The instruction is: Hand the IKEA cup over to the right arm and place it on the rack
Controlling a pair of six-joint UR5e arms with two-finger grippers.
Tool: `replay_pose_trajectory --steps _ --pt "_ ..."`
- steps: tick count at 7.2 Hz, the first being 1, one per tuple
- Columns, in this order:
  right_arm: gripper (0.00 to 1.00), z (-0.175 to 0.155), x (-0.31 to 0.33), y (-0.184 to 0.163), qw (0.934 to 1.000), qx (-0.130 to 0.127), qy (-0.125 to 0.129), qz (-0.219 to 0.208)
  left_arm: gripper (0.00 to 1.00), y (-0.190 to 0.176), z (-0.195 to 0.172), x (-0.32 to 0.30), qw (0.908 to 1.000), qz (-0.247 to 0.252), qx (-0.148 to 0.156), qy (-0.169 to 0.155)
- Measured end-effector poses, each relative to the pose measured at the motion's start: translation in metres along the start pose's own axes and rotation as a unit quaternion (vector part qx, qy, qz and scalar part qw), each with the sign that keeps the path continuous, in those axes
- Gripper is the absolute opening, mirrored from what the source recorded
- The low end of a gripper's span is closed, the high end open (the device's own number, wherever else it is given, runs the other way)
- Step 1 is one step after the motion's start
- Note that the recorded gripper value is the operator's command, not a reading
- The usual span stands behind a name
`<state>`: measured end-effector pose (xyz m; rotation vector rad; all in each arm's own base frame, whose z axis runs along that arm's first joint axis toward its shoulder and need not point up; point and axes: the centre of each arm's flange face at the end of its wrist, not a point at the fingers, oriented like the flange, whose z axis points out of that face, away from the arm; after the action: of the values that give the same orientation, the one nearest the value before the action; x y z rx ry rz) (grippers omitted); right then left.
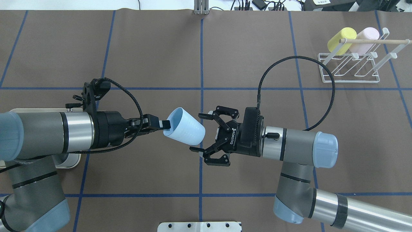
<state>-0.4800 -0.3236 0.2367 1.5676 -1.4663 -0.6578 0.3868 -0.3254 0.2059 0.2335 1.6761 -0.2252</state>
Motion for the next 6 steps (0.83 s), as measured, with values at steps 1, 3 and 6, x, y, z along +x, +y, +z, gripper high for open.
replay_pose_trajectory --steps 1,3,6 --pt "0.78 -0.0003 -0.0003 -0.0015 1.0000 0.002 0.000 0.000 0.00 0.0006 0.0003 -0.0001 1.0000 0.000 0.000 0.000" --pt "0.74 -0.0007 0.0001 -0.0029 1.0000 0.003 0.000 -0.001 0.00 0.0011 0.0005 -0.0005 1.0000 -0.001 -0.001 0.000" --pt "0.39 -0.0015 0.0025 -0.0038 1.0000 0.003 0.003 -0.002 1.00 0.0017 0.0005 -0.0001 1.0000 0.000 -0.004 0.000"
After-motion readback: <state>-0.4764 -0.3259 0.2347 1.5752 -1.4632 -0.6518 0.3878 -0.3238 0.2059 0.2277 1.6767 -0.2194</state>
